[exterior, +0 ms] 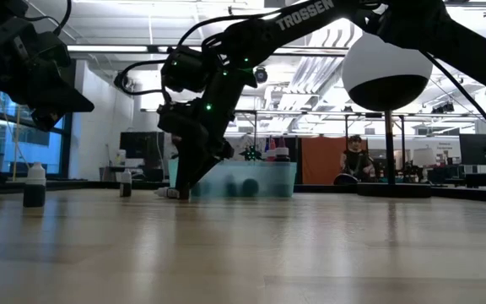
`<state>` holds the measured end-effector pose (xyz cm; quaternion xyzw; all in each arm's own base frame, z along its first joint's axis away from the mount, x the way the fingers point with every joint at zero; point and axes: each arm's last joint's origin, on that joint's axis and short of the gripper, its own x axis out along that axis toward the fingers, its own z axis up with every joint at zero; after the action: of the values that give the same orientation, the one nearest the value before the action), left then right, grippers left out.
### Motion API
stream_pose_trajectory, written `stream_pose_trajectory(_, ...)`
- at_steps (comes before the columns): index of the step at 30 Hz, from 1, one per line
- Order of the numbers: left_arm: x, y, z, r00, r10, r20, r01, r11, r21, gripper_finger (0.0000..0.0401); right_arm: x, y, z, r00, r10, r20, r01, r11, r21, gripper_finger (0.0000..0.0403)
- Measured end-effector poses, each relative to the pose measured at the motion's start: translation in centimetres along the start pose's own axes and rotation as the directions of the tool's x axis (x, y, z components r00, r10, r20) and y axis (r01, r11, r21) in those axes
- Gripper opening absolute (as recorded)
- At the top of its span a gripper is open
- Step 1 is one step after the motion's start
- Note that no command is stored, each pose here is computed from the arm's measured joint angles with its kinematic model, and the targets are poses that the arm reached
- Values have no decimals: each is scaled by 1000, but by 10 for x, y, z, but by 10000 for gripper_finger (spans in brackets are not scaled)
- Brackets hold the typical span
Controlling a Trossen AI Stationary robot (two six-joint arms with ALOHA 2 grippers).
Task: Pick & Place food coloring
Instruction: Put the small red food coloring into the bin
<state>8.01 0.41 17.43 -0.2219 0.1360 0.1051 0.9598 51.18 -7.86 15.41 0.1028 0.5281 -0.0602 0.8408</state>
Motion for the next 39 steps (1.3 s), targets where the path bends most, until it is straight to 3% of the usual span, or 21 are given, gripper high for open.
stream_pose_trajectory(11, 0, 0, 0, 1000, 0, 0, 0, 1000, 0, 0, -11, 2, -1, 999, 21, -25, -20, 999, 44, 67)
stream_pose_trajectory(17, 0, 0, 0, 1000, 0, 1, 0, 1000, 0, 0, -49, 7, 9, 998, 44, 42, -46, 998, 52, 70)
stream_pose_trajectory(22, 0, 0, 0, 1000, 0, 1, 0, 1000, 0, 0, -94, 4, 20, 988, 1, 156, -12, 997, 71, 75)
stream_pose_trajectory(32, 0, 0, 0, 1000, 0, 1, 0, 1000, 0, 0, -166, -25, 39, 897, -133, 421, 61, 982, 180, 75)
stream_pose_trajectory(39, 0, 0, 0, 1000, 0, 0, 0, 1000, 0, 0, -174, -76, 45, 836, -269, 478, 78, 921, 382, 68)
